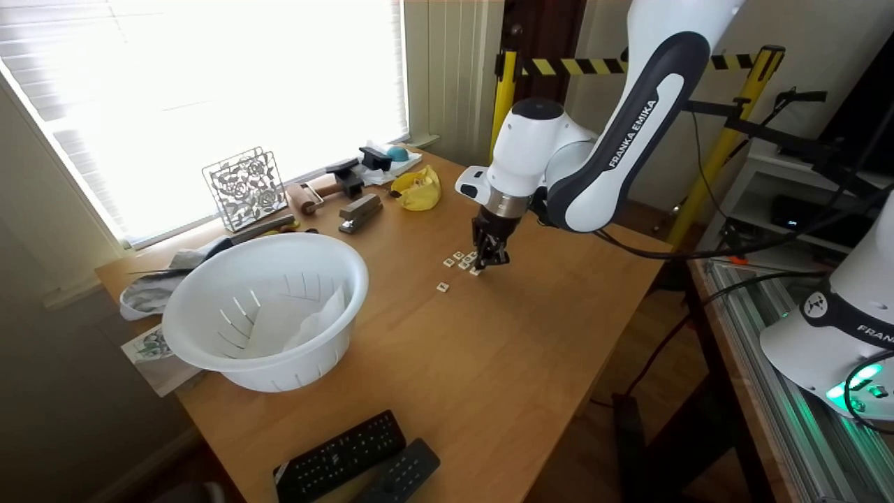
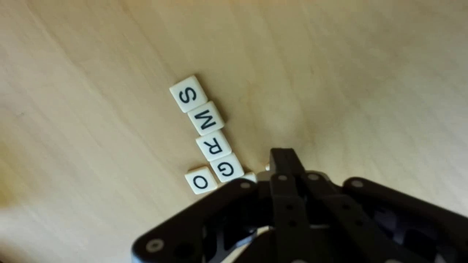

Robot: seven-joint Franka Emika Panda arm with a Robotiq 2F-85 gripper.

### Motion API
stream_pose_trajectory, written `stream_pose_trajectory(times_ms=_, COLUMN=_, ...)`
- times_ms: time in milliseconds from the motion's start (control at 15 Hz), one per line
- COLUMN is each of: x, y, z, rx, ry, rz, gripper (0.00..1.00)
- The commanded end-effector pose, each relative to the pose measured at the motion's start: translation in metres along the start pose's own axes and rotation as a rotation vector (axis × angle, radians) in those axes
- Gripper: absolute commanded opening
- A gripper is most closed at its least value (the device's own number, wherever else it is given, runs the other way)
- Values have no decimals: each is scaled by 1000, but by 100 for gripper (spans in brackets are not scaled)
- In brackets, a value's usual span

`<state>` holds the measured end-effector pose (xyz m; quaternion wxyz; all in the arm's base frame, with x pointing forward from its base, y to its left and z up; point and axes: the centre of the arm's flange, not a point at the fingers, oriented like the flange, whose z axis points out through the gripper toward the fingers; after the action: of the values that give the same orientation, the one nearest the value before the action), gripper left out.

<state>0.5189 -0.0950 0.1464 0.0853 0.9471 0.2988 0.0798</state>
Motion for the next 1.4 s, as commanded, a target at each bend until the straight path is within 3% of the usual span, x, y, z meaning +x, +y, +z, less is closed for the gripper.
stream_pose_trajectory(times_ms=0, x=0, y=5, z=-1, rx=-18, ry=-21, rz=-42, gripper=0)
stream_pose_trajectory(times_ms=800, x=11, y=1, z=12, rx=19, ry=-4, rz=-111, gripper=0)
stream_pose_trajectory(times_ms=1333, x=15, y=4, z=19, rx=130, ry=16, rz=67, gripper=0)
